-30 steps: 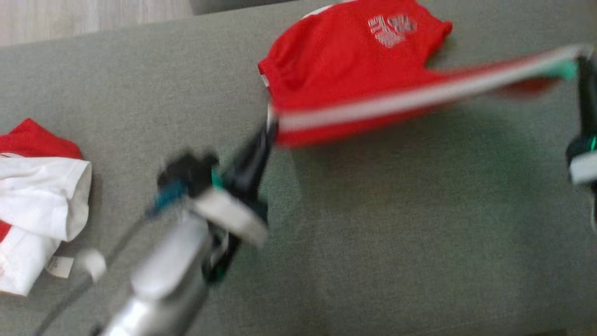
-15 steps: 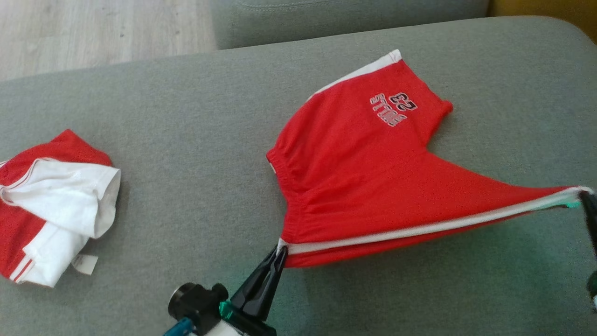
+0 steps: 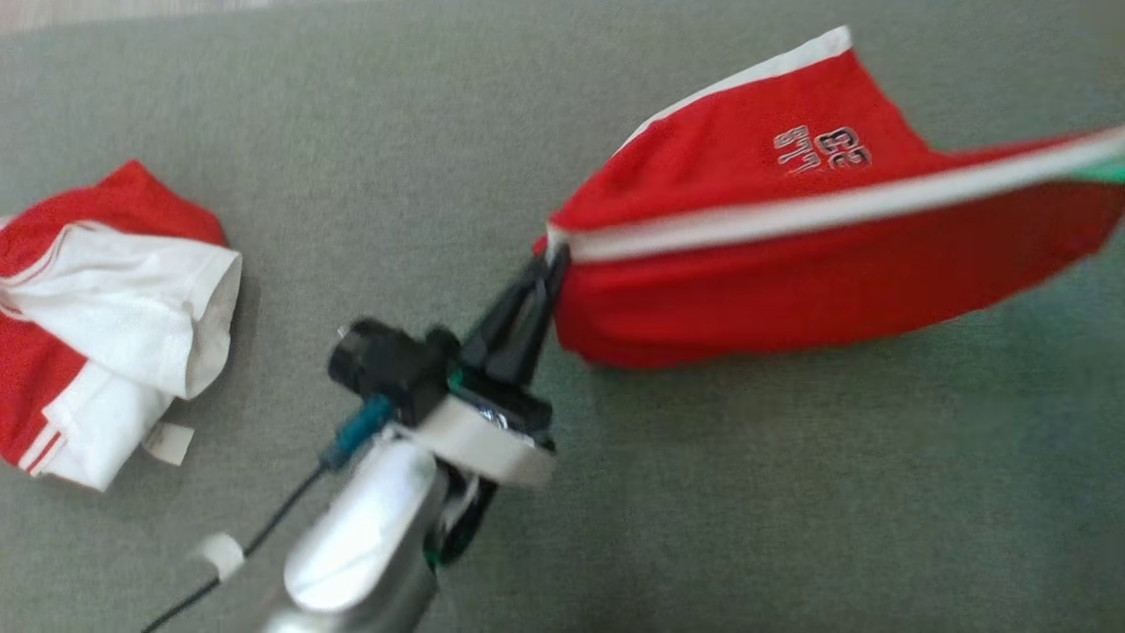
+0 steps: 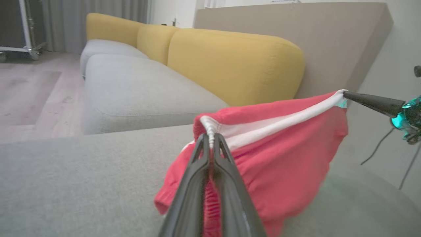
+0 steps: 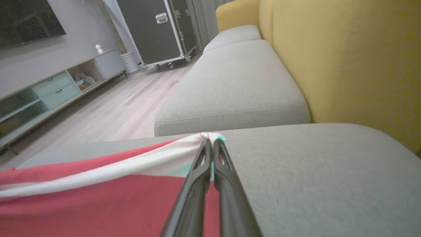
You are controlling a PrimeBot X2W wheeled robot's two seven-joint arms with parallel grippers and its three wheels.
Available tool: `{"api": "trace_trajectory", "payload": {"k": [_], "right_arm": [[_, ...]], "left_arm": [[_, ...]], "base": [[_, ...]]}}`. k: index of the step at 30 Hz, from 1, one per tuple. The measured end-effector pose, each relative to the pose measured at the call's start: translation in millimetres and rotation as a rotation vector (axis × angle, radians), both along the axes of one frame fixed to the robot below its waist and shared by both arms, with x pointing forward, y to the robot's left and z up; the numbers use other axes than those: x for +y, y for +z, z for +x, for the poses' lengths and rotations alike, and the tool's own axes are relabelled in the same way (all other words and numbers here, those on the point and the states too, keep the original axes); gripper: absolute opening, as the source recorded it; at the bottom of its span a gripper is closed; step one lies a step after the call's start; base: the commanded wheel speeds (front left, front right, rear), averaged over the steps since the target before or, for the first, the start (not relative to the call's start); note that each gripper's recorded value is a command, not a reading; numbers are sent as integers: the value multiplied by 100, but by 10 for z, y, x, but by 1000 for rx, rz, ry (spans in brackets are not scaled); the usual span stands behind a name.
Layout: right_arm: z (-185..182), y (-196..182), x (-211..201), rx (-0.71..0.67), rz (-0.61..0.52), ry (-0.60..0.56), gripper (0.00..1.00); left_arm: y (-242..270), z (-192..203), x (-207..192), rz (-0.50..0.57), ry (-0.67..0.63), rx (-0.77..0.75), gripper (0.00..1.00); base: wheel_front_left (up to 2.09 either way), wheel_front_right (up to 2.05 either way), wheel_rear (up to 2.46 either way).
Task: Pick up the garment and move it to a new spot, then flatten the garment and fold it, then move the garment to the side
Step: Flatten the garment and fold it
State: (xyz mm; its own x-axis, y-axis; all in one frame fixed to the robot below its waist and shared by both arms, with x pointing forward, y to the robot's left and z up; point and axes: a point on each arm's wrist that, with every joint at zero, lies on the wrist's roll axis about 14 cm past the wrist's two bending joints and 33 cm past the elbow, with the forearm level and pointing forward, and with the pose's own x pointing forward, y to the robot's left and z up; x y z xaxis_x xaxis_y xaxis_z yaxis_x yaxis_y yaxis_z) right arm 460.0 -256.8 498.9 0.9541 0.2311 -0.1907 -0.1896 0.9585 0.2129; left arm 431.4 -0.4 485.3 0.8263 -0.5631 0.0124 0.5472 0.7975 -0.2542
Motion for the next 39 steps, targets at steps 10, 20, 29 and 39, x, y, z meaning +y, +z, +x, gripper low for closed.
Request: {"api": "trace_trajectory", "payload": {"k": [10,20,29,39], "right_arm": [[727,-274,446,109,-111,139,0],[1169,-633,671,197,-197,200,0],[1341,-685,904,132,-143,207,100],[1150,-544,881,65,-13,145,100]], "left_arm": [[-413,299,211,45,98,145,0],[-608,456,371,94,148,191,0],[-706,473,422,67,184,212,69],[-490,498,534,87,297,137,100]], "base": [[0,0,0],[0,0,0],[0,0,0],[0,0,0]]}}
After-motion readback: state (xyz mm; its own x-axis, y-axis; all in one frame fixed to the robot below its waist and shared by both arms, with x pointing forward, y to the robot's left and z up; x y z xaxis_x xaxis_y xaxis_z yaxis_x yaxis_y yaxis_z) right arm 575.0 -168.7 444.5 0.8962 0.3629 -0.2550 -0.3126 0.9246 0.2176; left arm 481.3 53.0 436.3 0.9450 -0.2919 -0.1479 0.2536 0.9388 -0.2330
